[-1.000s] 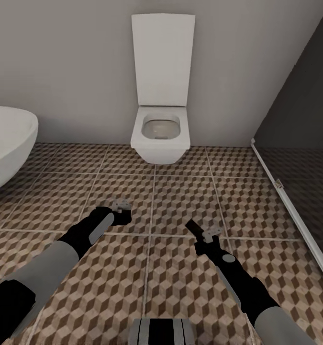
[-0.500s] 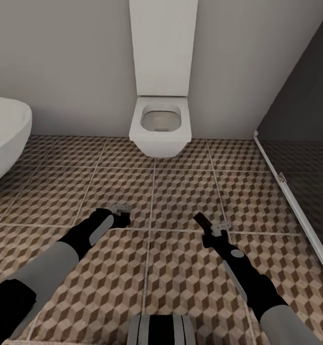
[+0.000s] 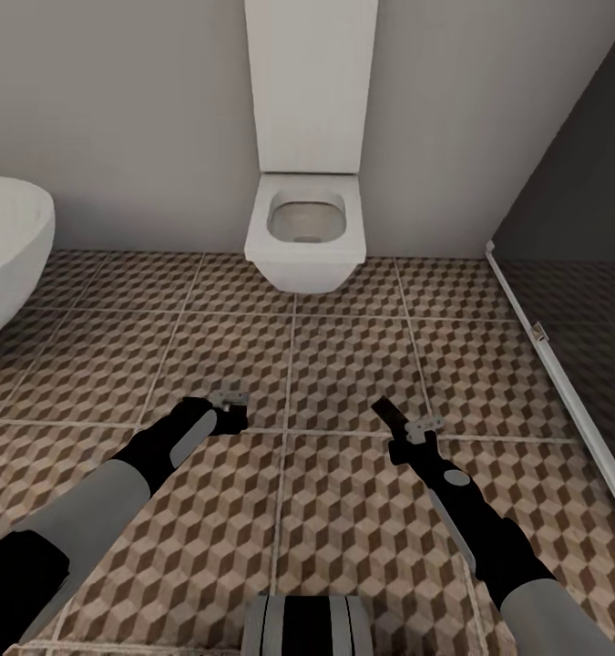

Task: Take the four mousetraps from the cabinet in the bathroom and place them on the bathroom floor. Make sure all four end up on the same floor surface, and ensure that at least two of them are either under or directly next to the same bathroom sink.

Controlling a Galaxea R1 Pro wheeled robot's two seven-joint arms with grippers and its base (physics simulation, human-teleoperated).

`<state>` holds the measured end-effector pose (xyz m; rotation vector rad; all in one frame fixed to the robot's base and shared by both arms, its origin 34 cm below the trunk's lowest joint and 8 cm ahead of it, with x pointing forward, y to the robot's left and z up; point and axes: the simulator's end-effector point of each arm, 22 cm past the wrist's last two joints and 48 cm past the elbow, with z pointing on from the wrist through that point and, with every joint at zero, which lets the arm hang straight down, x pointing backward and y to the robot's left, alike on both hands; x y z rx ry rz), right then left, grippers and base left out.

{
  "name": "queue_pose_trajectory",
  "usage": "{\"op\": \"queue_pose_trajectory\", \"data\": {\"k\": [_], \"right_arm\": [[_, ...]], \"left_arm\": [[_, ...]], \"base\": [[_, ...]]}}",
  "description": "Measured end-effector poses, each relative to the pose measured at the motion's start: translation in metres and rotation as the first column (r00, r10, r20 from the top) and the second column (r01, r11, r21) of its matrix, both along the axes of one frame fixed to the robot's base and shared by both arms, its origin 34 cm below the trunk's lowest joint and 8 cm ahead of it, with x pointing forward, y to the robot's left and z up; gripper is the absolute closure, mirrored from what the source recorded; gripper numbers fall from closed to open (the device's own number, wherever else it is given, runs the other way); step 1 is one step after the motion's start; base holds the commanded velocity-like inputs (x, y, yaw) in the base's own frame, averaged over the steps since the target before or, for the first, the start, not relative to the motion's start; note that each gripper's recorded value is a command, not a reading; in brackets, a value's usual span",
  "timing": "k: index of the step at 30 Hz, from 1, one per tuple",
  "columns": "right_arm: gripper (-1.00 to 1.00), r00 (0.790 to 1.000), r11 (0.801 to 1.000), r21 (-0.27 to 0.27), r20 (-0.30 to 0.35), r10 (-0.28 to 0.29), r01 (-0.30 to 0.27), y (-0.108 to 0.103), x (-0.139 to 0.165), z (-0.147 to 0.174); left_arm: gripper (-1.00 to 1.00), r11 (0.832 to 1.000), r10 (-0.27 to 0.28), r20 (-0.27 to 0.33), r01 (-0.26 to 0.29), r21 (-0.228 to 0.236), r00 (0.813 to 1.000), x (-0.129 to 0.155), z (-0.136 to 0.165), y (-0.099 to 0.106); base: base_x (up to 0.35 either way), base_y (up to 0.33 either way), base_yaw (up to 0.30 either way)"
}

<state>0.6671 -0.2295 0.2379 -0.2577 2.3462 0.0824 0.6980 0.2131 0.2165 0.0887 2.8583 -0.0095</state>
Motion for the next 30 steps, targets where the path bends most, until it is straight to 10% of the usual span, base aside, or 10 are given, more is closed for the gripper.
{"op": "queue_pose_trajectory", "data": {"k": [30], "right_arm": [[1.00,0.991,1.000,0.006,-0.136,0.005,-0.005,0.004,-0.042,-0.085]], "left_arm": [[1.00,1.000,-0.001,-0.160,0.001,-0.001,0.987,-0.055,-0.098,0.000]], "base": [[0.000,0.000,0.000]]}}
